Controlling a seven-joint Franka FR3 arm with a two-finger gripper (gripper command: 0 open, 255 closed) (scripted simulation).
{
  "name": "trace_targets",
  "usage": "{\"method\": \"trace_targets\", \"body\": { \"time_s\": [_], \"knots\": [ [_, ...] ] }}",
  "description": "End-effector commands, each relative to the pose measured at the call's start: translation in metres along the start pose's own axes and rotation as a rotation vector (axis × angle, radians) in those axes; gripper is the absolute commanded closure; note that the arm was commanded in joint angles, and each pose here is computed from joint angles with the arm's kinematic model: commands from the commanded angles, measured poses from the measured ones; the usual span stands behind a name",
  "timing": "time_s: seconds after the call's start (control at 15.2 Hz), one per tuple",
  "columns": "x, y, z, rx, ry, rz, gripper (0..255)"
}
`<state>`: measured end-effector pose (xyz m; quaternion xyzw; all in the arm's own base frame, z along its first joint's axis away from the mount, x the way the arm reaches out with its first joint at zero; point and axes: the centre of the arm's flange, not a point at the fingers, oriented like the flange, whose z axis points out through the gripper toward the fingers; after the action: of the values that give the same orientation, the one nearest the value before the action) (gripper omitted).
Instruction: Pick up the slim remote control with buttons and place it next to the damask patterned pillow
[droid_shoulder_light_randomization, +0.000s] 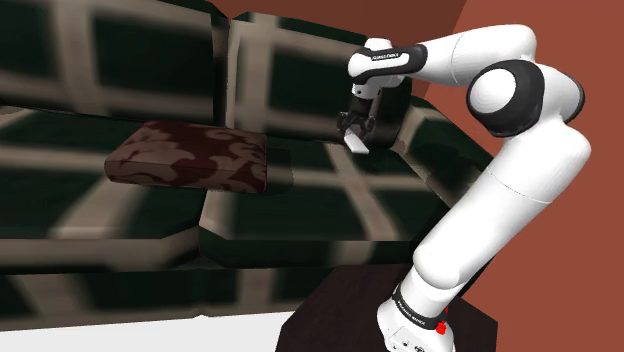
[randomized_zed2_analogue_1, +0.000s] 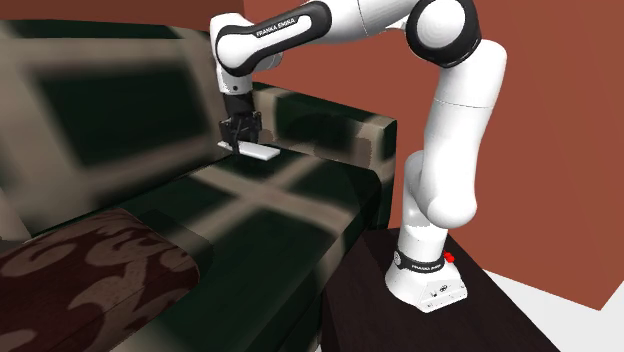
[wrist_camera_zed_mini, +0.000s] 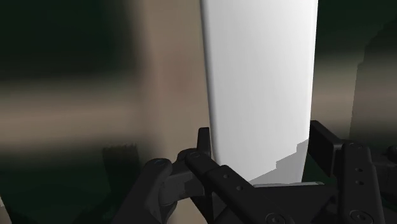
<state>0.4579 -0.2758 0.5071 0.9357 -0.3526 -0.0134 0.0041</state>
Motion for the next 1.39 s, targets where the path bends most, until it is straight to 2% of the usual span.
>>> {"method": "trace_targets", "body": {
  "time_s": [0.0, 0.13, 1.32],
  "knots": [
    [-0.001, 0.000, -0.010, 0.000, 0.000, 0.000, 255],
    [-0.001, 0.000, -0.021, 0.000, 0.000, 0.000, 255],
    [-0.100, -0.215, -0.024, 0.000, 0.000, 0.000, 255]
  ]
}}
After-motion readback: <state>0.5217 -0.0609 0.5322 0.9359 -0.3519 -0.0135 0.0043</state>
